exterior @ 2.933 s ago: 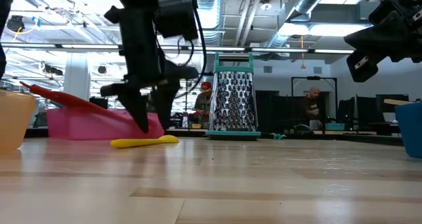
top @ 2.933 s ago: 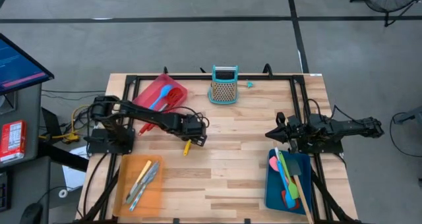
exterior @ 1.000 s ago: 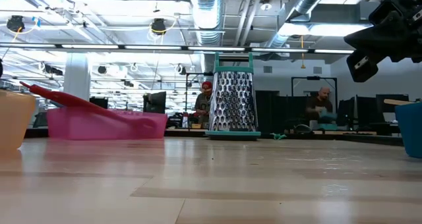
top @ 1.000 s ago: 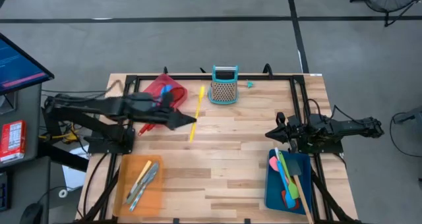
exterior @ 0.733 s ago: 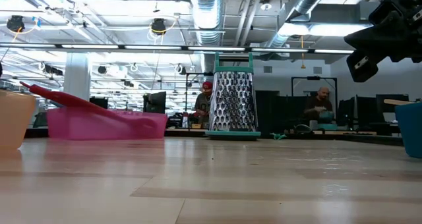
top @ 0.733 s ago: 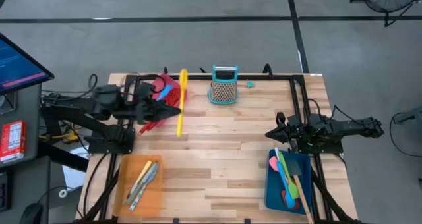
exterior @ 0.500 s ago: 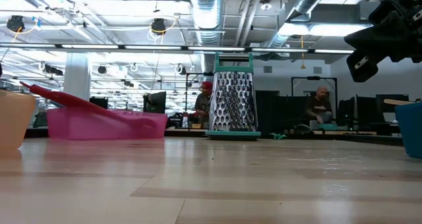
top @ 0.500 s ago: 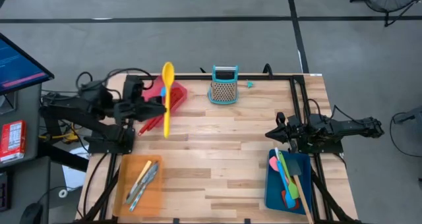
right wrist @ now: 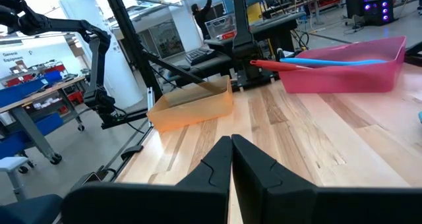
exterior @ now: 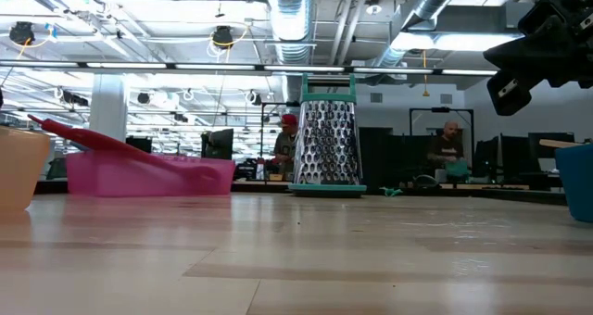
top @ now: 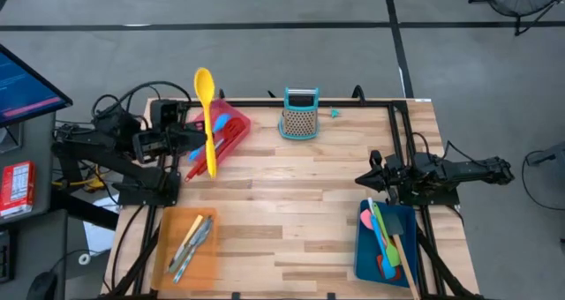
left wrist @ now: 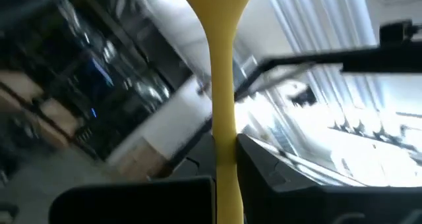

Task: Pick & Place Kitchen Items
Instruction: Put the yellow serving spoon into the red bin

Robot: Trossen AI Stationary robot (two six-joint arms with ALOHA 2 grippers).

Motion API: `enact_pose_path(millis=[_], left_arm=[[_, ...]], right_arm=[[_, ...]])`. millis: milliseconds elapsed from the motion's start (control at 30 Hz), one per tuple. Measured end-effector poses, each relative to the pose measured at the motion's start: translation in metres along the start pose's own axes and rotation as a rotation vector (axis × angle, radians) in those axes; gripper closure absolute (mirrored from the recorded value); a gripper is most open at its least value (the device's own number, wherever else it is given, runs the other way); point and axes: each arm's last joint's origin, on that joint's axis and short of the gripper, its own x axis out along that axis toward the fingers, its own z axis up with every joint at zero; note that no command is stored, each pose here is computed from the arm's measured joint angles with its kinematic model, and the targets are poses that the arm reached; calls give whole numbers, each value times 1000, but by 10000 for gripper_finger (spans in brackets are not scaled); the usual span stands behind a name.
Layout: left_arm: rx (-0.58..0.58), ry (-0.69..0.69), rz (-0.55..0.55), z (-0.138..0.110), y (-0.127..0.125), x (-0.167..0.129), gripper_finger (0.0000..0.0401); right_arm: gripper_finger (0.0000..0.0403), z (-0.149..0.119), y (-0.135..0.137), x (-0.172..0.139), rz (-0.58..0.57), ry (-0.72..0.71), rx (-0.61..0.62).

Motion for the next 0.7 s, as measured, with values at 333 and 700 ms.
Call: enact_pose_path(millis=[333,700], left_arm=[[453,-296,323,12,8,1,389],[1155,-255,930,17,32,3,389]], right_arm=[[393,0,0,0,0,0,0],[393,0,0,0,0,0,0]])
